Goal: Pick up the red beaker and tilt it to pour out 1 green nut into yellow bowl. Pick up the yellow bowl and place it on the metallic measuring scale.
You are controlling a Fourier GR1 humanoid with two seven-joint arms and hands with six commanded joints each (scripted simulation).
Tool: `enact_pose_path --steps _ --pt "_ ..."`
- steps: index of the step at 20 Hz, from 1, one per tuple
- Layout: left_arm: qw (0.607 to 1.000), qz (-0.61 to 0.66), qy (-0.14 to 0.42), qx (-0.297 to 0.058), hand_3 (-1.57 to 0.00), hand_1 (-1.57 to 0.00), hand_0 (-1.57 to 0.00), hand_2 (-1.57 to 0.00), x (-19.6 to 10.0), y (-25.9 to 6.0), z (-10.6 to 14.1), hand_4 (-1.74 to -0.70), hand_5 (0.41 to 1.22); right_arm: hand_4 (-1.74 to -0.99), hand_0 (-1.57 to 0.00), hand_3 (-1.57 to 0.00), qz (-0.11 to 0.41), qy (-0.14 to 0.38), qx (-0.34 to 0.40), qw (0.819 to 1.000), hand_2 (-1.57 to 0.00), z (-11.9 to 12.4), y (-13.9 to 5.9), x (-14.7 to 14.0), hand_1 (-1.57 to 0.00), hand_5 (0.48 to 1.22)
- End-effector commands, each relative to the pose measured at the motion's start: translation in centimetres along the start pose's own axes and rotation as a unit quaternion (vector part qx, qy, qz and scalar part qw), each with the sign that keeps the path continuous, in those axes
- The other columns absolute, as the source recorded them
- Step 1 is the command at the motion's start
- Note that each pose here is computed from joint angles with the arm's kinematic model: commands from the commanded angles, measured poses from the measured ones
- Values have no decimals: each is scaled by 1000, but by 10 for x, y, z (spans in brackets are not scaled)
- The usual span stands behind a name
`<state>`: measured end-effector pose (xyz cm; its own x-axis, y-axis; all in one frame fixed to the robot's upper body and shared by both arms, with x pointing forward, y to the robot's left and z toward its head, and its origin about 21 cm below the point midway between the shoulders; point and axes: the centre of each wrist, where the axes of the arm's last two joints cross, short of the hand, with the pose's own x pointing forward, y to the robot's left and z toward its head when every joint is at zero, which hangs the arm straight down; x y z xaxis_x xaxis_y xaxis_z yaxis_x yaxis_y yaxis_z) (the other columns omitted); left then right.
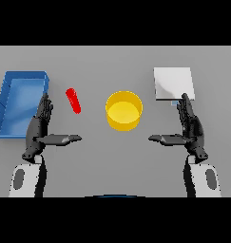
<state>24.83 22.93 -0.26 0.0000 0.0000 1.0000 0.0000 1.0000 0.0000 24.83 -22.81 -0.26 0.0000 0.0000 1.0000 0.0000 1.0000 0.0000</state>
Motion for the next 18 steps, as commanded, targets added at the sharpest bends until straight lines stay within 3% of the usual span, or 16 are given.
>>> enact_pose_path --steps 1,6,8,10,13,18 --pt "1000 0 0 1 1 1 1 1 0 1 0 -1093 623 -1128 1 1 0 0 0 1000 1 0 0 0 1 660" --pt "1000 -3 1 5 1 1 1 1 1 9 -1 -1093 623 -1128 1 1 -1 -5 1 1000 1 3 0 1 1 660" --pt "998 -56 -30 -11 1 1 1 1 3 6 19 -1094 620 -1128 1 1 104 -79 21 991 1 24 4 2 1 663" --pt "997 -79 -25 -13 1 1 1 1 5 2 27 -1093 615 -1126 1 1 139 -83 30 986 1 30 10 3 1 666" --pt "995 -94 -8 -18 1 1 1 1 9 1 28 -1096 616 -1112 1 1 153 -76 26 985 1 31 11 4 1 659" --pt "994 -108 -7 -28 1 1 1 1 1 -11 8 -1106 623 -1130 1 1 150 -73 22 986 1 33 14 9 1 650"
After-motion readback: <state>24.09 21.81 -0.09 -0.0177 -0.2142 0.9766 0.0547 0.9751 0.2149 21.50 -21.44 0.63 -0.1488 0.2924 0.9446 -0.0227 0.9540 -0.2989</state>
